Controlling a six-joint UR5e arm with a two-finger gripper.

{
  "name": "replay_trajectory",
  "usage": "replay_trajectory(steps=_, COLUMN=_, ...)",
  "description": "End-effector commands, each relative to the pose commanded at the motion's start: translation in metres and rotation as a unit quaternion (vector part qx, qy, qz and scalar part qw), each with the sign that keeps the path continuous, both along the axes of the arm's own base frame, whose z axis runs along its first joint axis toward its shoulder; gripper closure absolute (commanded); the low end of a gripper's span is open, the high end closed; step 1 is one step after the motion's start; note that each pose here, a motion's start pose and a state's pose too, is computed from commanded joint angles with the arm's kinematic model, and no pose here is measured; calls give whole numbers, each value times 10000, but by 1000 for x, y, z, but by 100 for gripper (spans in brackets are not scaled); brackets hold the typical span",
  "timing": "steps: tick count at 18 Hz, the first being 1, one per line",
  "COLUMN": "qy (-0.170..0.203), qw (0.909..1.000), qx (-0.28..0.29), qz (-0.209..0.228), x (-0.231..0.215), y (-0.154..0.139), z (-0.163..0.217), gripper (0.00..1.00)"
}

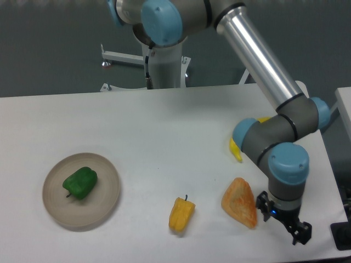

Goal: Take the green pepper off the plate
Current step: 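Move the gripper from beside the orange wedge over the green pepper on the plate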

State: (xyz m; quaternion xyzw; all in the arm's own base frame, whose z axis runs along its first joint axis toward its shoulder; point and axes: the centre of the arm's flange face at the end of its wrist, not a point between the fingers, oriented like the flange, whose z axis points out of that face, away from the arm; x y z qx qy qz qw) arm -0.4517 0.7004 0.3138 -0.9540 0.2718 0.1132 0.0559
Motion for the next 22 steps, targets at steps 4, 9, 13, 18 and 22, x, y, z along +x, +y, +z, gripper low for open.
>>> replay_trajectory(steps=4, qy=-562, qw=9969, qx=169, qz=525, x=62, y=-12, z=23, gripper=0)
replay_trajectory(steps=9, qy=-1159, qw=9862, qx=216, qz=1163, x=159, y=-22, z=31, gripper=0)
replay_trajectory(steps=13, qy=-1779, qw=9688, qx=361, qz=1690, x=233, y=-31, z=44, gripper=0)
replay_trajectory(steps=18, qy=-2227, qw=9539, qx=312, qz=1986, x=313, y=-24, z=26, gripper=0)
replay_trajectory(steps=22, qy=-2279, qw=9501, qx=560, qz=2055, x=365, y=-23, z=1, gripper=0)
